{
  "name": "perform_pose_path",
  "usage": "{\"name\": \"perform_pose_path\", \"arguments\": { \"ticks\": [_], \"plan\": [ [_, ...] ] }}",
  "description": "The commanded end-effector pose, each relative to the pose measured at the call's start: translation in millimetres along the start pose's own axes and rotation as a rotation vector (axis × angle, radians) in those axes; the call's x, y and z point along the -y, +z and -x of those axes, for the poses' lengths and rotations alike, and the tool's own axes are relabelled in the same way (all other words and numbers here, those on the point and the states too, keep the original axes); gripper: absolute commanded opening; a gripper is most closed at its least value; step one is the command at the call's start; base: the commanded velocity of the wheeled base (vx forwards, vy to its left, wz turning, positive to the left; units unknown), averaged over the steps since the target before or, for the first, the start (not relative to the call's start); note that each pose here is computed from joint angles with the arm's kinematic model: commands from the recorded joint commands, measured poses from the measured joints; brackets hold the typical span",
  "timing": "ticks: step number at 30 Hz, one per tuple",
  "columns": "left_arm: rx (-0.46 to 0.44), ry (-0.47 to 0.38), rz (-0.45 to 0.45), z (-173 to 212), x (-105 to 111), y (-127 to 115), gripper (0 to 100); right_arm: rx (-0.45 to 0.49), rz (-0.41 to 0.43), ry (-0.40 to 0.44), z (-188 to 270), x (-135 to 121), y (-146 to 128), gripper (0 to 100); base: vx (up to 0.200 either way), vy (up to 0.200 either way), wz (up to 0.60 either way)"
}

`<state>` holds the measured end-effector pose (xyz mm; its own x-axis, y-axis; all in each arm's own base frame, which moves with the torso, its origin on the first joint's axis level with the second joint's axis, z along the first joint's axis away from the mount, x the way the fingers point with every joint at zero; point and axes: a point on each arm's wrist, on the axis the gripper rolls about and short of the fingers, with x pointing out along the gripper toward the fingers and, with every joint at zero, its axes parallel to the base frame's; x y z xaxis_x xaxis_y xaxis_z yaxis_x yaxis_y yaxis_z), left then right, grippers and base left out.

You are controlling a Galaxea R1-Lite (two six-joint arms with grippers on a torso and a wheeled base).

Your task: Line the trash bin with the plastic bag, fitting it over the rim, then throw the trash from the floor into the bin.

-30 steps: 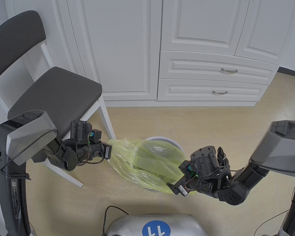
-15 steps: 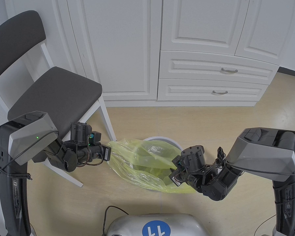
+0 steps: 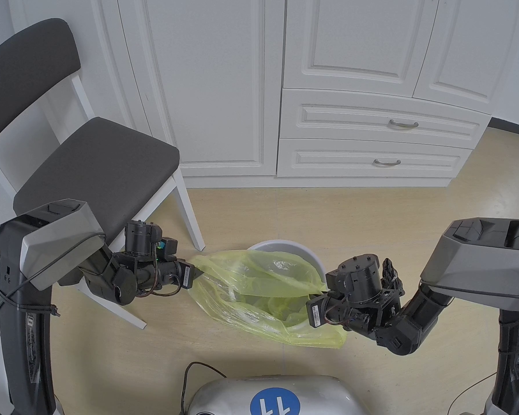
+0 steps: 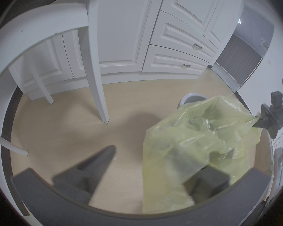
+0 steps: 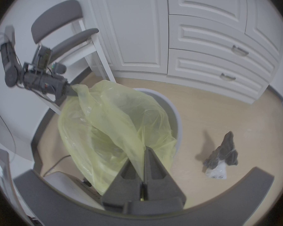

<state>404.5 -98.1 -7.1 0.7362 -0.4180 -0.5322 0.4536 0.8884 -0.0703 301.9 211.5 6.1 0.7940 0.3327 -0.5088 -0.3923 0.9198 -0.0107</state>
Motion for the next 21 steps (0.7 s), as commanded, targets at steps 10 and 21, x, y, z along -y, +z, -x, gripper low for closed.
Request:
{"name": "perform_pose_path", "arguments": {
  "ticks": [10,21],
  "plan": [
    [-0.05,-0.018,-0.106,13,-8,-15,100,-0.001,-0.319,0.037,-13,18,50,0,0.0,0.0,0.0],
    [0.027,-0.062,-0.125,39,1,9,100,-0.087,-0.627,0.149,-13,41,91,0,0.0,0.0,0.0]
  ]
}}
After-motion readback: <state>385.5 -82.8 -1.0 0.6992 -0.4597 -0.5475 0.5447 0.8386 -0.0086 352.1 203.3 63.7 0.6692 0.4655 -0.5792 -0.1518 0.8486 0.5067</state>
